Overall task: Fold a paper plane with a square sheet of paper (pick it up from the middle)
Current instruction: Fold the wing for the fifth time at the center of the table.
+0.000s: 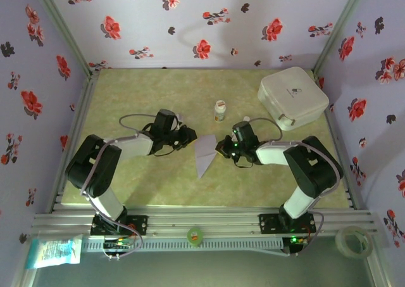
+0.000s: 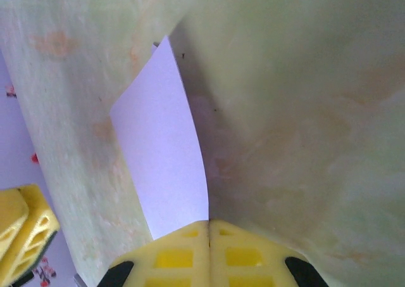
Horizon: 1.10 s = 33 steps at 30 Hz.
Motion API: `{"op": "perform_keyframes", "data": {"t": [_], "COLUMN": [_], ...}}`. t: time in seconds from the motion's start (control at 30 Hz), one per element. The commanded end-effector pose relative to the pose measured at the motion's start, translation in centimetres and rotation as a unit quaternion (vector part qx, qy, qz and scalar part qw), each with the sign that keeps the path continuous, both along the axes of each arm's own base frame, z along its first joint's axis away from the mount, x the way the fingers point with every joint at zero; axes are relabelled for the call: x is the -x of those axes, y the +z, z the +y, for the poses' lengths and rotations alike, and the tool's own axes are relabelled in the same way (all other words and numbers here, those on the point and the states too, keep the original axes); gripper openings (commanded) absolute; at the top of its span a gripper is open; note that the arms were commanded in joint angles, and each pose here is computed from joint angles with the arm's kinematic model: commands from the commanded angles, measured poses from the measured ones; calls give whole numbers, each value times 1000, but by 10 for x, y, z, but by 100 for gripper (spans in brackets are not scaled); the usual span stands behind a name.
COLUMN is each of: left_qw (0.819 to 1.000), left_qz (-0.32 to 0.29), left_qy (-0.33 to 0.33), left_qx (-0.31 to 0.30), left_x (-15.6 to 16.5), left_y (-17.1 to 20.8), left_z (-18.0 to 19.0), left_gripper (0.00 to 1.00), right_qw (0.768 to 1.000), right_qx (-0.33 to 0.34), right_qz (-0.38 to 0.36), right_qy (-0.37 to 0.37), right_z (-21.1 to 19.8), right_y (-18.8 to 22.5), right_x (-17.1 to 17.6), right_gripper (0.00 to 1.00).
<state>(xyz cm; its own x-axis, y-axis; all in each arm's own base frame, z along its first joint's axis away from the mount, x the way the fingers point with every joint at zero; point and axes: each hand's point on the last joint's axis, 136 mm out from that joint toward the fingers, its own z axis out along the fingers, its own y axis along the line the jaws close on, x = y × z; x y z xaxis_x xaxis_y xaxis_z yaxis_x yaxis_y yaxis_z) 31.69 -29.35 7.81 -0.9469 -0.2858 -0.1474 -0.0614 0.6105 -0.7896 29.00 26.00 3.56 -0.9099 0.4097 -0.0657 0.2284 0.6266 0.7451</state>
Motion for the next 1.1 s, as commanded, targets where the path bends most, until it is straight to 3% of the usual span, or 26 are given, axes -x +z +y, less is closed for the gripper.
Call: {"op": "perform_keyframes", "data": {"t": [0.0, 0.17, 0.37, 0.57, 1.07], "left_qw": [1000, 1000, 996, 993, 996], "left_qz": [15, 28, 61, 76, 62], "left_qy": [4, -5, 23, 31, 15], "left_qx": [15, -2, -67, -87, -67], "left_x": [9, 16, 20, 28, 34], "left_y": [1, -11, -45, -65, -83], "left_z": [-6, -20, -7, -2, -2], "left_gripper": [17, 17, 13, 12, 8], "right_qw": [998, 997, 996, 997, 998], "right_qx": [2, 30, 31, 21, -27], "right_qz": [-16, -13, -12, -12, -33], "right_qy": [-53, -73, -85, -73, 46], "right_z": [-3, -2, 2, 8, 29], "right_y": [12, 9, 6, 5, 15], "right_x": [-5, 5, 13, 16, 9], "right_gripper": [4, 4, 6, 8, 28]}}
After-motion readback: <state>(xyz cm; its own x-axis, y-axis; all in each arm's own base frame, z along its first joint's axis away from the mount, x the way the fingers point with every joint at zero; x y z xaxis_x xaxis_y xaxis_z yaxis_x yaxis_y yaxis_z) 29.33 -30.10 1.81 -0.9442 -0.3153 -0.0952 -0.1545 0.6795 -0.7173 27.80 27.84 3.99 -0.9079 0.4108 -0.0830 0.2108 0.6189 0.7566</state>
